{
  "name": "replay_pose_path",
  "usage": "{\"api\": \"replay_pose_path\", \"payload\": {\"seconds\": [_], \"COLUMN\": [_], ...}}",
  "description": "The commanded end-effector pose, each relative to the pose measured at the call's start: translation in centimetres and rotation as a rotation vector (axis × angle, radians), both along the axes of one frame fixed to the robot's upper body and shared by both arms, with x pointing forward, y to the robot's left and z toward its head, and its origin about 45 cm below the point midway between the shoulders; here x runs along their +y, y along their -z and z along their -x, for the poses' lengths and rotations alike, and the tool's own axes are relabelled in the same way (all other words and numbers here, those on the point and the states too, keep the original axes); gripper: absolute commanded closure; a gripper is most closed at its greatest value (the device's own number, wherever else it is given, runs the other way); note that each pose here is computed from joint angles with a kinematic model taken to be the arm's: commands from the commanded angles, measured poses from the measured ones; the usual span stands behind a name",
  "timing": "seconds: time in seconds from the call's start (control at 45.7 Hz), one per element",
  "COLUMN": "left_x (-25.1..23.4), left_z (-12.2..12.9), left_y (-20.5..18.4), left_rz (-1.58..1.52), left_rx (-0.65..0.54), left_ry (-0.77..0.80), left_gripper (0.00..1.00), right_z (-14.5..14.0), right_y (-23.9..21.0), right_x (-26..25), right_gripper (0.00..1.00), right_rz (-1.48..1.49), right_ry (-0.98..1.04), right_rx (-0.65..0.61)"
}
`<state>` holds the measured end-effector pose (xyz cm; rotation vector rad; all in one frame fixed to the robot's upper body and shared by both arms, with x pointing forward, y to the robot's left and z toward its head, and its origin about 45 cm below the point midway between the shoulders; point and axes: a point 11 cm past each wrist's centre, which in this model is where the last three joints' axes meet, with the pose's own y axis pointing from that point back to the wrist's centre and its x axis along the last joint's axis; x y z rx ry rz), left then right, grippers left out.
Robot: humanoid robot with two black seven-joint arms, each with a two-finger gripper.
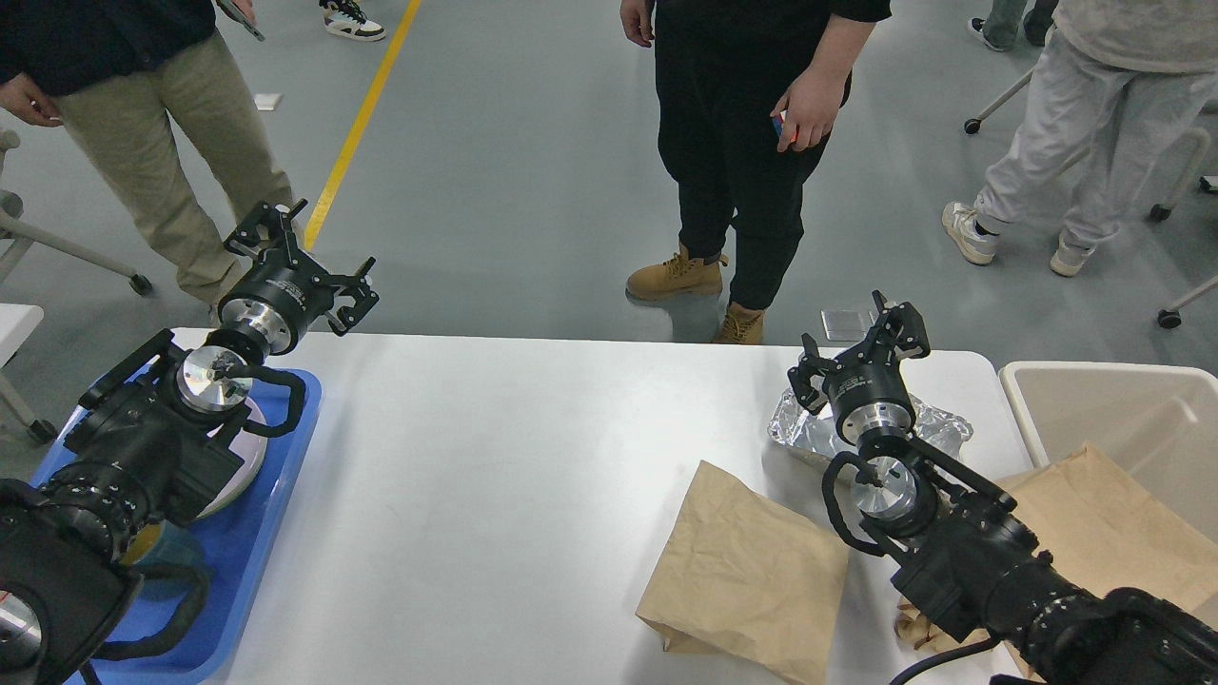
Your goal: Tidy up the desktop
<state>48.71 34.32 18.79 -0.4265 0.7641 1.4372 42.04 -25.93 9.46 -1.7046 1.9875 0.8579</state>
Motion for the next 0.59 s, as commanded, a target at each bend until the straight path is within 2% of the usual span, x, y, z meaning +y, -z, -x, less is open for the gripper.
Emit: {"api": "replay_pose_path", "payload": {"seconds": [0.0, 0.437, 0.568], "left_x": [0.2, -3.9, -3.5], "left_z": [1.1, 1.8, 1.8], "left_y": [2.0, 4.4, 4.2], "left_rz": [0.0, 0.019, 0.01], "left_rx": [0.04, 0.083, 0.032], "left_ry": [-0.003, 0.061, 0.017], "left_gripper": [0.03, 0.03, 0.03], "right_z": [0.0, 0.0, 0.0], "right_y": [0.0, 0.0, 0.0], "right_x": [0.0, 0.0, 0.0], "right_gripper": [0.0, 0.0, 0.0], "right_rz": [0.0, 0.0, 0.0], "right_ry": [0.0, 0.0, 0.0], "right_rx": [0.0, 0.0, 0.0]}}
